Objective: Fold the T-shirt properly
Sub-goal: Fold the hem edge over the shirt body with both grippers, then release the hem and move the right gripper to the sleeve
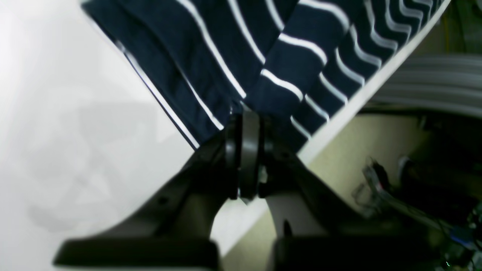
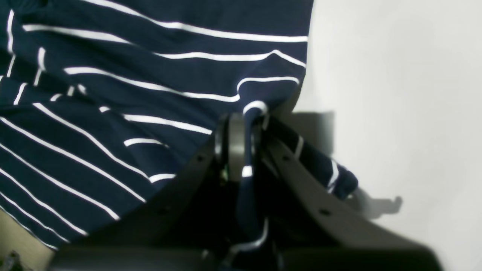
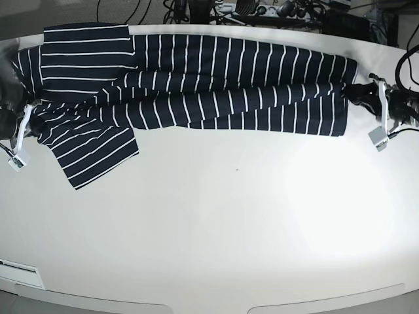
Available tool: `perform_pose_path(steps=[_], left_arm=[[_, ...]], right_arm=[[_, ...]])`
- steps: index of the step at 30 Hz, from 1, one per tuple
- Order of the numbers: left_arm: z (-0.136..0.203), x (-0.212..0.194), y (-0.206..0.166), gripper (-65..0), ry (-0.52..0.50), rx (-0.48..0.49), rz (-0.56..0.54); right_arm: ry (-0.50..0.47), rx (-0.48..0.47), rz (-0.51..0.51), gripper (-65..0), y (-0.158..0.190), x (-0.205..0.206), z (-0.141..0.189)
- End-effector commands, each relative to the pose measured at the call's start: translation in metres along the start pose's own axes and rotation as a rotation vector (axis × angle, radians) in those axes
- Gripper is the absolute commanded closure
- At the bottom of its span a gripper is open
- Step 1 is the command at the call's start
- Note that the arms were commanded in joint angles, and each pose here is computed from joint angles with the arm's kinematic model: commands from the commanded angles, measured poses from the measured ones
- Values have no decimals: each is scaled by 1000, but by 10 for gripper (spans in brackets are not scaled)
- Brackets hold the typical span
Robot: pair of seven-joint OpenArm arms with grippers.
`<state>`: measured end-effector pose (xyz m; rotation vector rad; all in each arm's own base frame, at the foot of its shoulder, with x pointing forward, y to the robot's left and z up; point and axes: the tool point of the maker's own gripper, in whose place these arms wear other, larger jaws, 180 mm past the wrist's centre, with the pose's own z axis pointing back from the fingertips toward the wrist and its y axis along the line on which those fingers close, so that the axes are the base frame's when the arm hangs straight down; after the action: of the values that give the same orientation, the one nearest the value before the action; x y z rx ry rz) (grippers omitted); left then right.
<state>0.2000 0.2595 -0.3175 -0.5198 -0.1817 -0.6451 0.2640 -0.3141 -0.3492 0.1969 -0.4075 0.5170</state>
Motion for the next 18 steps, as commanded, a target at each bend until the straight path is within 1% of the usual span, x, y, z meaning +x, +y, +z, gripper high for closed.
perform_pose_path(steps=[1,2,3,4,7,9,11,12,13,18], left_arm=[[11,-1,2,-180,13,16,-23],[9,-5,1,-267,25,14,-17],[8,-10,4,-336,47,30,-16],[7,-17,8,-367,75,52,-15],[10,-31,24,-370,153,139,-16],[12,-37,32,-370,188,186,-3],[13,-40,35,-370,202,210,14],[13,-40,36,-370,202,213,16],[13,-38,36,-370,191,213,14],[12,-34,36,-370,170,213,13]], right_arm=[[-27,-40,23,-206,-13,13,15],[-28,-41,23,-305,-13,13,16],[-35,-43,25,-385,-14,16,16],[-43,-47,28,-429,-15,19,18],[-108,-27,21,-437,-14,39,23],[-193,7,10,-437,-9,59,29],[-303,13,-12,-437,-9,80,33],[-345,2,-26,-437,-10,86,32],[-360,-26,-25,-437,-12,89,28],[-370,-170,-53,-437,-19,90,-6]])
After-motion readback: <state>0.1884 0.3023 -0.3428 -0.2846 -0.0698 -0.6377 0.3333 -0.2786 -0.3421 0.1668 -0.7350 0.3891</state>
